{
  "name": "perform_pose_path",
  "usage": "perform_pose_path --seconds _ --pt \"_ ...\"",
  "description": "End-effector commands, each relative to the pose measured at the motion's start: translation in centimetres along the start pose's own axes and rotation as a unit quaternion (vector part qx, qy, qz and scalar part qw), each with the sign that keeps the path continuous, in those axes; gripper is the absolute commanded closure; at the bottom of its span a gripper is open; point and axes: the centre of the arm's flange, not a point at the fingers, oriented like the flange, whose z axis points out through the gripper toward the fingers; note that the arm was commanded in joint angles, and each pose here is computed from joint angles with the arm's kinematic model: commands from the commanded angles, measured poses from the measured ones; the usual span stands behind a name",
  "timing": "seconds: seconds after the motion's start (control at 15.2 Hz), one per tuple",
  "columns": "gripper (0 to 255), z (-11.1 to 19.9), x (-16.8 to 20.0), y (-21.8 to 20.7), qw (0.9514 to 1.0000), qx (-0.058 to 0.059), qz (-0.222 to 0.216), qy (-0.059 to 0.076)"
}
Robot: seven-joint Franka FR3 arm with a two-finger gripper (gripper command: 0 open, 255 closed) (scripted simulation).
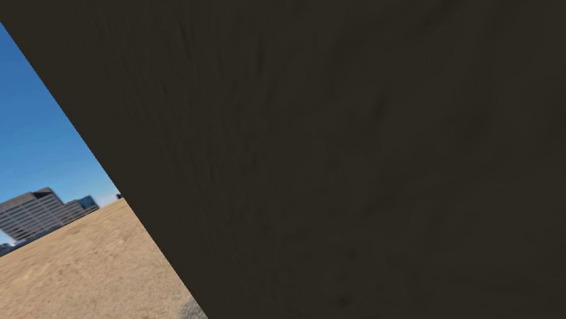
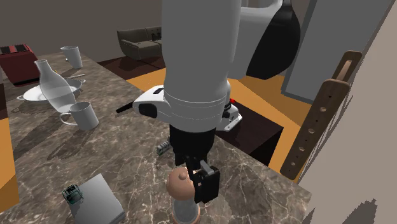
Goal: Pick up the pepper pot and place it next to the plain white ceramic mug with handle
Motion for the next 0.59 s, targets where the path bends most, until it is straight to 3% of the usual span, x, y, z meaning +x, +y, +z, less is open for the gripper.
perform_pose_path --seconds 0.0,0.07,0.53 --pt "0 0.00 0.00 0.00 1.0000 0.000 0.000 0.000" --pt "255 0.00 0.00 0.00 1.0000 0.000 0.000 0.000" --pt "255 -0.01 0.00 0.01 1.0000 0.000 0.000 0.000"
